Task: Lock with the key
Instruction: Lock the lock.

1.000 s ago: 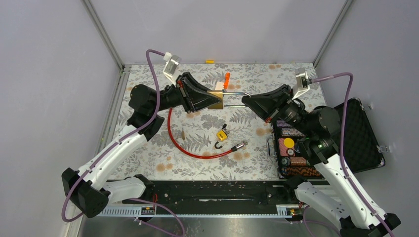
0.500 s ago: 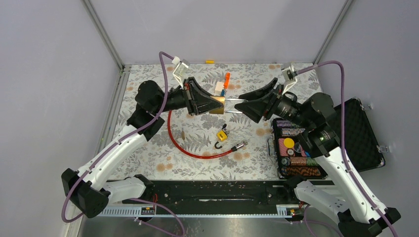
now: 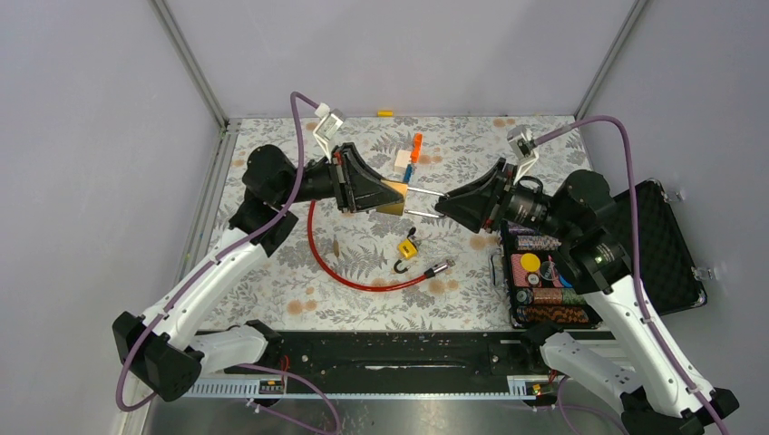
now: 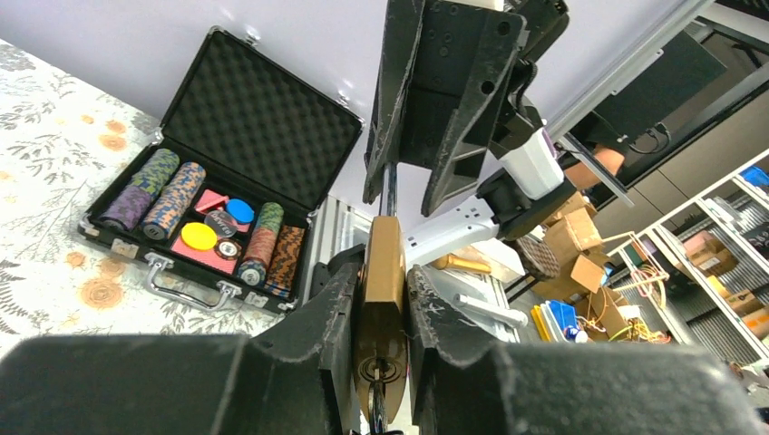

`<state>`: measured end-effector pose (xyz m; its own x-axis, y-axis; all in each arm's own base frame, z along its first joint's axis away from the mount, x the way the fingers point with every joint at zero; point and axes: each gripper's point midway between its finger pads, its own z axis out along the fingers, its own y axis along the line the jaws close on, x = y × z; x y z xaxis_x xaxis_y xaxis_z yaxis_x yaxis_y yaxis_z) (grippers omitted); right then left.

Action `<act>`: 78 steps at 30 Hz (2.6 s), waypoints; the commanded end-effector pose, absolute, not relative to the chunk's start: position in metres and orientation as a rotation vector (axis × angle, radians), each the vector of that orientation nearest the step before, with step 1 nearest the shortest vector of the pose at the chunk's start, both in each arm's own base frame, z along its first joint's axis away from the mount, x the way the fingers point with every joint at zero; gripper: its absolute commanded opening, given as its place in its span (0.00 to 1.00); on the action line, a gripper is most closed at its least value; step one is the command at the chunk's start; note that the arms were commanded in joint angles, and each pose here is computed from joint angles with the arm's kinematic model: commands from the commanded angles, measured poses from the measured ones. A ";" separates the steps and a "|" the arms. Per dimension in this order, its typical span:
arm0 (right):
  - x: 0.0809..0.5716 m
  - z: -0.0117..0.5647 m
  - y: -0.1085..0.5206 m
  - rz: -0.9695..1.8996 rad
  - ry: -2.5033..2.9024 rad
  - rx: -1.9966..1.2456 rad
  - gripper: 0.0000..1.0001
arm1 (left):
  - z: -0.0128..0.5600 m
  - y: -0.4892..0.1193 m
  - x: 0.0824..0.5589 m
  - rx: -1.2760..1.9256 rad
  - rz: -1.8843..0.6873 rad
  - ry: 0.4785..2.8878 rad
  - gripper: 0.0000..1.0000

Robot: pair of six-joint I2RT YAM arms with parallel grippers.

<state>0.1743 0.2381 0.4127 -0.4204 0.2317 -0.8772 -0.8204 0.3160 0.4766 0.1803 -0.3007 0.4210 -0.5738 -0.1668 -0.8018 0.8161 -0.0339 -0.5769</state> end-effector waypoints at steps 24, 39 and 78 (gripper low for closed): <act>0.177 0.443 0.266 1.628 1.427 -0.494 0.00 | 0.446 -0.345 0.143 0.775 -1.790 1.395 0.00; 0.196 0.449 0.271 1.624 1.399 -0.383 0.00 | 0.351 -0.373 0.152 0.725 -1.792 1.723 0.00; 0.249 0.387 0.232 1.223 1.736 -0.273 0.00 | 0.352 -0.317 0.198 0.676 -1.512 1.756 0.23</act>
<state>0.2417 0.2448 0.3735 -0.5553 0.3363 -0.7606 -0.6429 0.4065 0.6491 0.2384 -0.3221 0.4077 -0.5388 -0.3434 -0.7693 0.7452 0.2316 -0.6253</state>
